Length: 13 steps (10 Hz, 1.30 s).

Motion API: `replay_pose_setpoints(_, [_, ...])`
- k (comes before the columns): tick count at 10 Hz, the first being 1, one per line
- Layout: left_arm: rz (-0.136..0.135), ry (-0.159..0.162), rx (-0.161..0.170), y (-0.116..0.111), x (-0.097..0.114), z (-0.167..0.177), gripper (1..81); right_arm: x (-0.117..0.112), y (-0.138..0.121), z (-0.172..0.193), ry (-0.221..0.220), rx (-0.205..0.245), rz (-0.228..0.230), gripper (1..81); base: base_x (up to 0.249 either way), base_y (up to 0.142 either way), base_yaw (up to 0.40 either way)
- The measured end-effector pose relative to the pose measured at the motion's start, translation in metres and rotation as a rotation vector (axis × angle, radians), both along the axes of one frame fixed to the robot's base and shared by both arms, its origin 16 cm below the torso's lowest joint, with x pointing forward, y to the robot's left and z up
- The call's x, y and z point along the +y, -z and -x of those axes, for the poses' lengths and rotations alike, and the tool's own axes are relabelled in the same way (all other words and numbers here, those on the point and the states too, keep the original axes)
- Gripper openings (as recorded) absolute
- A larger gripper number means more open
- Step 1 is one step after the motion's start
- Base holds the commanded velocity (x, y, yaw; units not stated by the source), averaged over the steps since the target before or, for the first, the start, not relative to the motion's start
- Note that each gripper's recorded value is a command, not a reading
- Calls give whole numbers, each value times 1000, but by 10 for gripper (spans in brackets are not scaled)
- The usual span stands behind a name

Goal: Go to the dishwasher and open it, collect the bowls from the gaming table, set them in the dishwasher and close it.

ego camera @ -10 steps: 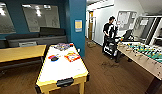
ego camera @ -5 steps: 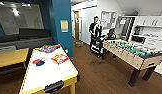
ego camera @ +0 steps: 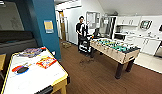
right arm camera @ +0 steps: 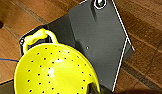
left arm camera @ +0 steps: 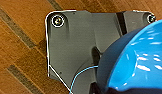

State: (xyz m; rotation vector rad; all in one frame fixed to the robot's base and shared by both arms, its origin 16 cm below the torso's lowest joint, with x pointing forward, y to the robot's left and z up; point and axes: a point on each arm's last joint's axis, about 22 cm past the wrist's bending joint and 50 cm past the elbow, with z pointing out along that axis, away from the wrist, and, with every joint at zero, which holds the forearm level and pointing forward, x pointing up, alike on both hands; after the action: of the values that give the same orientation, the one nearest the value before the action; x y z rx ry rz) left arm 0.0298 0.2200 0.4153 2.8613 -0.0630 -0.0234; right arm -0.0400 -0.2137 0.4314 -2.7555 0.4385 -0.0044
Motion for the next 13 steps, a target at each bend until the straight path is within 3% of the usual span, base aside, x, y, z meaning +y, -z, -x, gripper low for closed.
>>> replay_pose_setpoints(13, [0, 0, 6, 0, 0, 5, 10, 3, 2, 4, -6, 0, 9, 10, 0, 0, -394])
